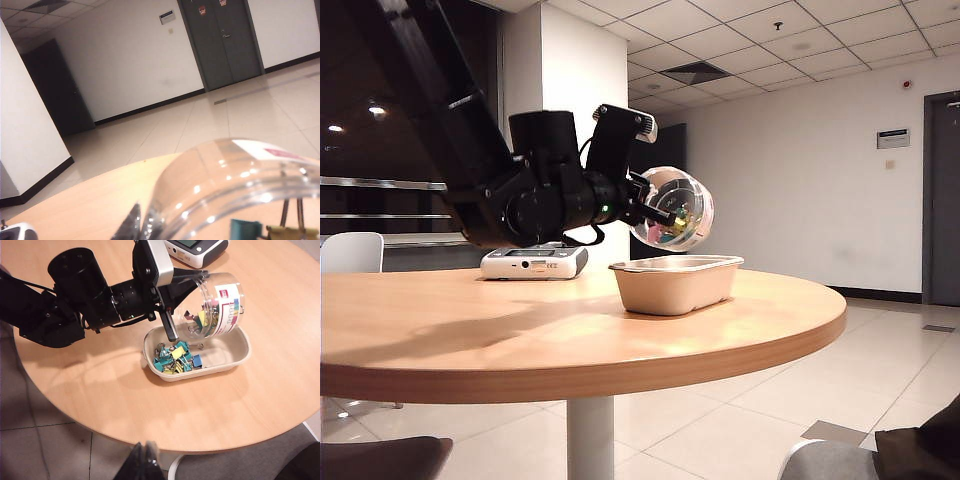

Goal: Pick up the box filled with clips, pour some clips from it into the rectangular paper box, and then put the clip box back on the table.

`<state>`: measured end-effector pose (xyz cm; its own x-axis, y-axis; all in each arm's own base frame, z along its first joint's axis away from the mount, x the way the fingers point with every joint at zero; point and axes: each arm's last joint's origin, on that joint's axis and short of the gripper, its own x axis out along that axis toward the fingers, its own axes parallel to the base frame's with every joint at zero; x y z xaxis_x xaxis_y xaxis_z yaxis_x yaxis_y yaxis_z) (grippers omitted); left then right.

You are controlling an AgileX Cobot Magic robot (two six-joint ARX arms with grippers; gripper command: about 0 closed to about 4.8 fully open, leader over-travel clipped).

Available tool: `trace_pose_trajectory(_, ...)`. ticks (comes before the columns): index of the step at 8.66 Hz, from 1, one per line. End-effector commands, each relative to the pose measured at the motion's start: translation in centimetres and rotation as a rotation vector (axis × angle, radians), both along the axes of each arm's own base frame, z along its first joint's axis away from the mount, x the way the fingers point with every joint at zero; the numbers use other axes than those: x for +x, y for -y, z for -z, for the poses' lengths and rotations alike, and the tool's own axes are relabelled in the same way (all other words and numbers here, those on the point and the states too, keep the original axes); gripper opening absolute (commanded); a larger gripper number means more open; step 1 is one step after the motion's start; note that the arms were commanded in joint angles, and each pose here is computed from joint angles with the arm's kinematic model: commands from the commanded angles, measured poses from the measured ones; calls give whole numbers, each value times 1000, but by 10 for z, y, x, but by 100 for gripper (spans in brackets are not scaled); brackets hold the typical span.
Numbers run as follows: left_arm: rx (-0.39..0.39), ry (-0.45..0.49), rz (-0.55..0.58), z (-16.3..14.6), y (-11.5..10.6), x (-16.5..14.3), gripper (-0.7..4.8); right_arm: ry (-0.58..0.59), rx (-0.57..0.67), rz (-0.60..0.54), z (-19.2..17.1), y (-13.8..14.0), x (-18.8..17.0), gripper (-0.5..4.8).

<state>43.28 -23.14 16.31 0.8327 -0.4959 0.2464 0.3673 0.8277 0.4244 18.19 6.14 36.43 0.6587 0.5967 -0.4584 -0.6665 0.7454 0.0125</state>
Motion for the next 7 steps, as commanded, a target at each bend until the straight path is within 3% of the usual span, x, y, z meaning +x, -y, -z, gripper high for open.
trace_pose_trajectory(1, -40, 167, 82, -19, -2, -5, -6, 21, 5, -4, -2, 0, 0, -1)
trace_pose_trajectory(2, 162, 327, -8, -21, -1, -6, -6, 20, 5, -4, -2, 0, 0, -1)
trace_pose_trajectory(3, 469, 509, -105, -19, 0, -6, -6, 20, 5, -4, -2, 0, 0, -1)
trace_pose_trajectory(4, 661, 684, -101, -19, 1, -7, -6, 20, 5, -4, -2, 0, 0, -1)
trace_pose_trajectory(6, 685, 732, -58, -19, 2, -8, -6, 16, 4, -4, -2, 0, 0, -1)
trace_pose_trajectory(7, 728, 801, -6, -18, 4, -10, -6, 11, 3, -4, 0, 0, -1, -1)
